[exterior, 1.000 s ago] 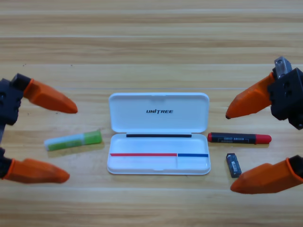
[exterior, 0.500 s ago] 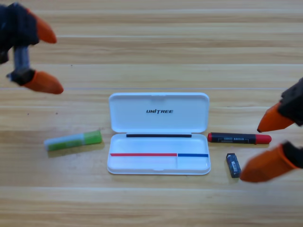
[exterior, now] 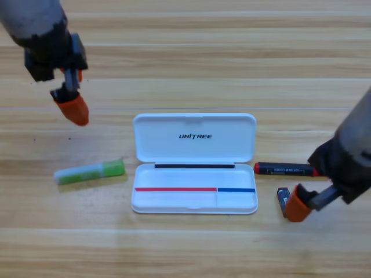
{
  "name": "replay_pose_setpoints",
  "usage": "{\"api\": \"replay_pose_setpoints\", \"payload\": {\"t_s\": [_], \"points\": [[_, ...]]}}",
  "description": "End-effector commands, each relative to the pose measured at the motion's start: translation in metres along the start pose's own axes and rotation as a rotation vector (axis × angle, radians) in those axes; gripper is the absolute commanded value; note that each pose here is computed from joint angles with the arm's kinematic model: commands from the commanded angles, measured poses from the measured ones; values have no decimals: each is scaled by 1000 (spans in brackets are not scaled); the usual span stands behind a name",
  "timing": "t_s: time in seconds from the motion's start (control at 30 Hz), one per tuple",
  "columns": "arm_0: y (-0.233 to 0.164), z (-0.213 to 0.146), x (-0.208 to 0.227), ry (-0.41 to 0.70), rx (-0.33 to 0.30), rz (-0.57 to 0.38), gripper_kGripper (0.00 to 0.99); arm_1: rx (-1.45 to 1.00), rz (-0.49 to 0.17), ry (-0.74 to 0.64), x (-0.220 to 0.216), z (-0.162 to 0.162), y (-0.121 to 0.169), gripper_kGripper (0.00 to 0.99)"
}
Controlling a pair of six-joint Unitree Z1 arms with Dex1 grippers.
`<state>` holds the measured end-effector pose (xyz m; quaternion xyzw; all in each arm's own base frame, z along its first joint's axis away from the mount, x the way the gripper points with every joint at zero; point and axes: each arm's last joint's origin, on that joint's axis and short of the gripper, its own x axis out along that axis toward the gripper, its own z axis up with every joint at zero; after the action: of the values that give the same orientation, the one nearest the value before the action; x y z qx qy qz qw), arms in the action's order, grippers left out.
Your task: Clean up eraser and pencils
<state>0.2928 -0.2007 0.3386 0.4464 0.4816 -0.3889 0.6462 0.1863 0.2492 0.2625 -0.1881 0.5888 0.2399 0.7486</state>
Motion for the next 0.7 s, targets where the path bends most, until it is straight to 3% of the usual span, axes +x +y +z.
{"api": "replay_pose_setpoints", "payload": {"t_s": [0.03, 0.23, 0.6, 0.7], "points": [[4, 0, 34, 60, 8, -93, 870, 132, -63, 64, 60, 22, -8, 985], [6, -9, 58, 77, 27, -148, 870, 275, -79, 66, 89, 31, -15, 960], [-1, -31, 109, 88, 24, -162, 879, 318, -116, 82, 107, 34, -24, 916], [-2, -31, 119, 91, 26, -165, 879, 324, -116, 87, 111, 35, -26, 827]]}}
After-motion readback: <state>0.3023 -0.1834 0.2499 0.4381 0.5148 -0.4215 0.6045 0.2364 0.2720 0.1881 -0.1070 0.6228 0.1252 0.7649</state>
